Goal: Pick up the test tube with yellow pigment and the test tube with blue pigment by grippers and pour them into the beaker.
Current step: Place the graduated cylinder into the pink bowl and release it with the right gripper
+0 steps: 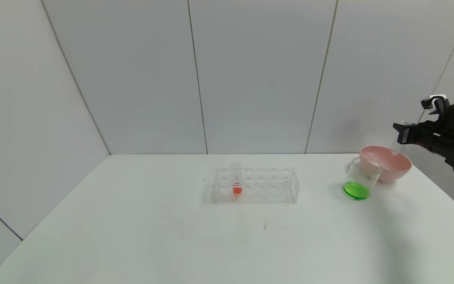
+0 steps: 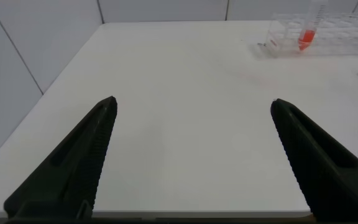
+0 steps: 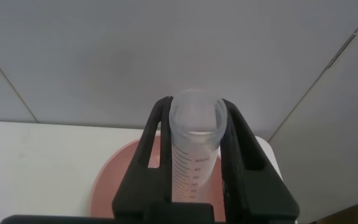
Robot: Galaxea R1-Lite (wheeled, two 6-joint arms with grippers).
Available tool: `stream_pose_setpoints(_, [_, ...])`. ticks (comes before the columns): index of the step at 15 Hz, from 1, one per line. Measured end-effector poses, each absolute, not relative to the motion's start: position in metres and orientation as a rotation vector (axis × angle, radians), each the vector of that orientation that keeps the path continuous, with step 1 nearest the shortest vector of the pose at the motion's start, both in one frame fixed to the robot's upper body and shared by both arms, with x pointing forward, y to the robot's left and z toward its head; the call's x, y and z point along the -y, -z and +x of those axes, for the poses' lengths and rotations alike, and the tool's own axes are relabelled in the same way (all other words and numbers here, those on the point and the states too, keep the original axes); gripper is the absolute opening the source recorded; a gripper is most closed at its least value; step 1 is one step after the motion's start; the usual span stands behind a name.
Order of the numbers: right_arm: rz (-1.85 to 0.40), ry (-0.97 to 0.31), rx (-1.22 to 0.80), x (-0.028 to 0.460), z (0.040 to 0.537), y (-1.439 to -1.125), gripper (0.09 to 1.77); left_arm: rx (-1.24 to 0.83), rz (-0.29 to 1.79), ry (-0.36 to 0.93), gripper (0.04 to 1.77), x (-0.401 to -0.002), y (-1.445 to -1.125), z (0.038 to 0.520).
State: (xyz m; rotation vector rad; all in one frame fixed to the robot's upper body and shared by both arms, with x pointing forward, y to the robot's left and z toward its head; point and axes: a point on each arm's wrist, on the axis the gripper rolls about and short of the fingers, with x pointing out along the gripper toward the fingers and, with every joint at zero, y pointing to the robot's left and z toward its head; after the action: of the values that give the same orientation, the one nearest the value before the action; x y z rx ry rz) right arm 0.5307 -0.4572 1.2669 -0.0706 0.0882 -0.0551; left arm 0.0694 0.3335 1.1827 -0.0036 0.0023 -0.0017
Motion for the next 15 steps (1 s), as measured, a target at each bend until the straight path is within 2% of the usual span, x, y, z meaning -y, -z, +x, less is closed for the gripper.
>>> stream_pose_setpoints(1, [-0.068,0.057,-0.096,0.459,0.537,-1.259,0.57,-0.002,-0.004,0.002,1.76,-0.334,-1.183,0.069])
stream_pose_setpoints(3, [-0.063,0.057,-0.112,0.462,0.546,-1.246,0.83,-0.002,-0.004,0.001,1.76,-0.334,-1.183,0.069])
stream_pose_setpoints(7, [-0.064,0.043,-0.111,0.454,0.556,-1.241,1.18,-0.002,-0.004,0.002,1.76,-0.334,-1.183,0.069])
stream_pose_setpoints(11, [-0.079,0.053,-0.089,0.41,0.57,-1.253,1.39,-0.002,-0.004,0.002,1.76,-0.334,-1.183,0.069])
stream_pose_setpoints(15, [-0.034,-0.006,-0.074,0.346,0.569,-1.273,1.52,-0.003,-0.004,0.002,1.76,-0.334,-1.183,0.069])
